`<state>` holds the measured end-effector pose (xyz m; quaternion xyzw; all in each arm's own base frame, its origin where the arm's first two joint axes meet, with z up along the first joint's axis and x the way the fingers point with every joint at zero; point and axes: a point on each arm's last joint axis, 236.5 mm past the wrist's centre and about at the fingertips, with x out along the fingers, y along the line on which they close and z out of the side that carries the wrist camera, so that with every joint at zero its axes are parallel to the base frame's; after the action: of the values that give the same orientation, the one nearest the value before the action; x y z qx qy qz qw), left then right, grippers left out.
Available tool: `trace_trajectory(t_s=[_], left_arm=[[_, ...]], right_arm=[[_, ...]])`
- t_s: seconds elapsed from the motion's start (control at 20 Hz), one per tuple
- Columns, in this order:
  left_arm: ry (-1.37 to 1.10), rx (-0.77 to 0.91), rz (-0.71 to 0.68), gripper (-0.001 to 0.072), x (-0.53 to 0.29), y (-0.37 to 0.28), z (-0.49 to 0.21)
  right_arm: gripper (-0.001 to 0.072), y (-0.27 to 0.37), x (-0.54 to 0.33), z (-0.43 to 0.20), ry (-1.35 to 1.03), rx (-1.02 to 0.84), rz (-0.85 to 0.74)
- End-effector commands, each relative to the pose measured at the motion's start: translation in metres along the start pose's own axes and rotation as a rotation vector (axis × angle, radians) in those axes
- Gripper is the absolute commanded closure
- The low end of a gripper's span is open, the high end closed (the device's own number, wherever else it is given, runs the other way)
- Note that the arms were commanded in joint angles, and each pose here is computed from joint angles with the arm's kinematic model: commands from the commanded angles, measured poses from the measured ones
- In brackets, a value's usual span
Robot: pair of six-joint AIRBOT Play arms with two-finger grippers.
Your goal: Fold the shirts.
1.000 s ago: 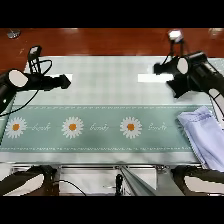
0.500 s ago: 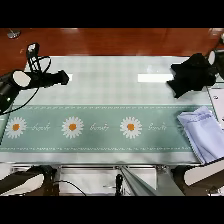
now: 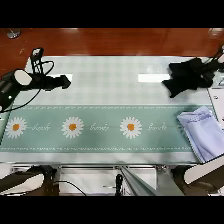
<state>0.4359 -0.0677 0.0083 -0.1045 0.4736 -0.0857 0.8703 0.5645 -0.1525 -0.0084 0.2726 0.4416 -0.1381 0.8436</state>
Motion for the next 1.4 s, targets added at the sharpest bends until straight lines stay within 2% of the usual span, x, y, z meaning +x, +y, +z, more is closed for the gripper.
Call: trace_trajectory(t_s=[0.0,0.1,0.2,0.3,0.45,0.65,0.85,1.0,1.2,1.35], left_arm=[[0.114,0.074,-0.013,0.0003,-0.025,0.008,-0.007],[0.161,0.061,-0.020,0.0003,-0.051,0.011,-0.009],[0.160,0.066,-0.016,0.0003,-0.071,0.014,-0.017],[0.172,0.026,-0.025,0.0003,-0.079,0.015,-0.043],[0.148,-0.011,-0.130,0.0003,-0.091,-0.014,-0.082],[-0.015,-0.005,-0.175,0.0003,-0.120,-0.036,-0.074],[-0.282,0.023,-0.139,0.0003,-0.160,-0.037,-0.028],[-0.274,0.028,-0.144,0.0003,-0.162,-0.039,-0.032],[-0.194,-0.020,-0.158,0.0003,-0.149,-0.039,-0.052],[-0.139,-0.029,-0.162,0.0003,-0.140,-0.038,-0.069]], right_arm=[[0.0688,0.076,-0.089,0.061,-0.203,-0.182,0.191],[0.0688,0.126,-0.178,0.091,-0.379,-0.307,0.258],[0.0688,0.183,-0.266,0.084,-0.511,-0.448,0.376],[0.0688,0.227,-0.341,0.060,-0.620,-0.576,0.447],[0.0688,0.267,-0.420,0.014,-0.698,-0.692,0.531],[0.0688,0.293,-0.480,-0.062,-0.658,-0.834,0.640],[0.0688,0.296,-0.436,-0.170,-0.270,-1.000,0.693],[0.0688,0.308,-0.354,-0.270,0.035,-1.027,0.729],[0.0688,0.324,-0.233,-0.383,0.229,-0.770,0.721],[0.0687,0.327,-0.178,-0.457,0.412,-0.642,0.678]])
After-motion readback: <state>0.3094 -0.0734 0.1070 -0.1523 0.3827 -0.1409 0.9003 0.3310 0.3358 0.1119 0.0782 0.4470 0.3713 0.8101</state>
